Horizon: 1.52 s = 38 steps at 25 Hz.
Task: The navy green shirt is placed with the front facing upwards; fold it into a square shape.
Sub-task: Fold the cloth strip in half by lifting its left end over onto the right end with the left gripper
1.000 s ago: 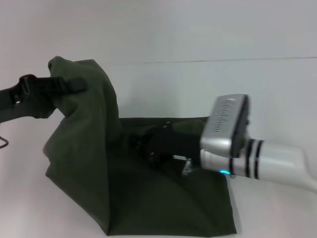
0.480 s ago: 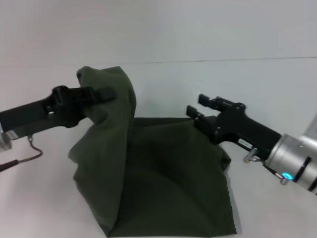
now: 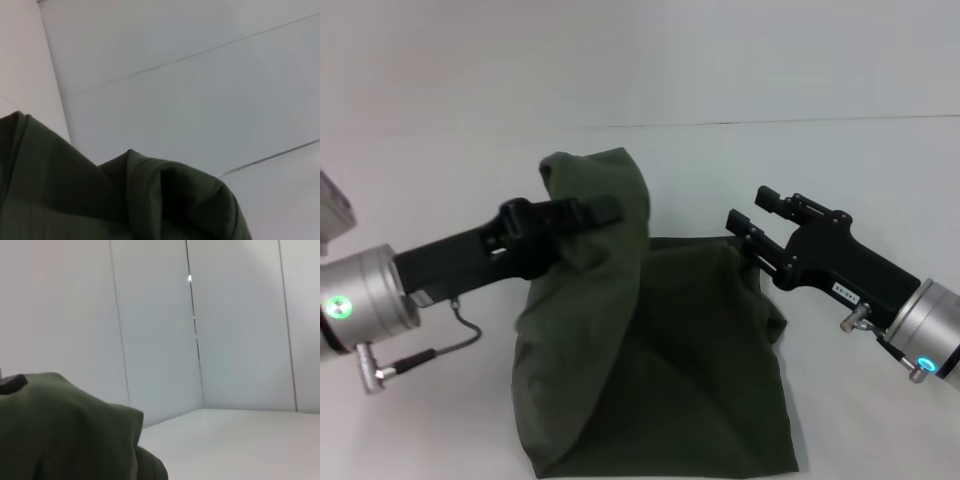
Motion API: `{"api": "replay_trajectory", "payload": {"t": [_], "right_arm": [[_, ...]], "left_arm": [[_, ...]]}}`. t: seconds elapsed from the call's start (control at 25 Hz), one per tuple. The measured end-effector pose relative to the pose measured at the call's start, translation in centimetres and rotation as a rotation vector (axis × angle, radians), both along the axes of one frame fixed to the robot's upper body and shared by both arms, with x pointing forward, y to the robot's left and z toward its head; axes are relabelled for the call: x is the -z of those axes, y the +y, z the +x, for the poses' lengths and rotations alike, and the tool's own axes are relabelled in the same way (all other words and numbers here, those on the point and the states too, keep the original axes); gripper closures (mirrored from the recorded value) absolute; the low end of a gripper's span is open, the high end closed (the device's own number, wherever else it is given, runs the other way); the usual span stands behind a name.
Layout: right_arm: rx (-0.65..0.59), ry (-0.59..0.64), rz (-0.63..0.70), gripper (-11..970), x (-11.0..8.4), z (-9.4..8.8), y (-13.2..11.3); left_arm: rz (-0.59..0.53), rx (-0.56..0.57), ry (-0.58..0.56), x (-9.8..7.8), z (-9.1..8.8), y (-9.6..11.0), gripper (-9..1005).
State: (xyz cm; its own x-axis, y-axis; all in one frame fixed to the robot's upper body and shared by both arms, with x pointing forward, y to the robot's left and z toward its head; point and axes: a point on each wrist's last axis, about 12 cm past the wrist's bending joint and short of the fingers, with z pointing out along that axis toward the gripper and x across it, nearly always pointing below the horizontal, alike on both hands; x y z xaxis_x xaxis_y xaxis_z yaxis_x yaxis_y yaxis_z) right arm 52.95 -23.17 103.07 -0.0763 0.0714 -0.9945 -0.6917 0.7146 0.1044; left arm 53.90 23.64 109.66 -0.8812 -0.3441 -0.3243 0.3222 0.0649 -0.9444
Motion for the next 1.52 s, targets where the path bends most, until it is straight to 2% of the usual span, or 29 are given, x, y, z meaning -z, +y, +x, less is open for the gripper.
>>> {"api": "replay_trajectory", "payload": {"t": [0.28,0.48,0.72,0.84,1.36,1.52], "right_arm": [[0.064,-0.006,0.038,426,0.0,-0.4,-0.9],[0.154,-0.039,0.112,419,-0.2,-1.1,-2.4],[0.241,-0.055,0.157,382,-0.2,-1.8,-3.8],[0.254,-0.047,0.156,349,0.0,-2.0,-4.0],[0.28,-0.019,0.14,351,0.5,-2.4,-4.5],[0.283,-0.004,0.132,351,0.7,-2.3,-4.5]], "left_arm": [[-0.02,0.008,0.0,1.3,-0.4,-2.3,865],[-0.01,-0.005,-0.007,2.0,-0.7,-2.9,864],[0.052,0.006,-0.055,2.9,-0.8,-3.9,864],[0.089,0.003,-0.071,3.4,-0.8,-4.4,846],[0.192,0.015,-0.107,4.5,-0.5,-5.9,769],[0.226,0.024,-0.164,4.8,-0.6,-6.2,745]]}}
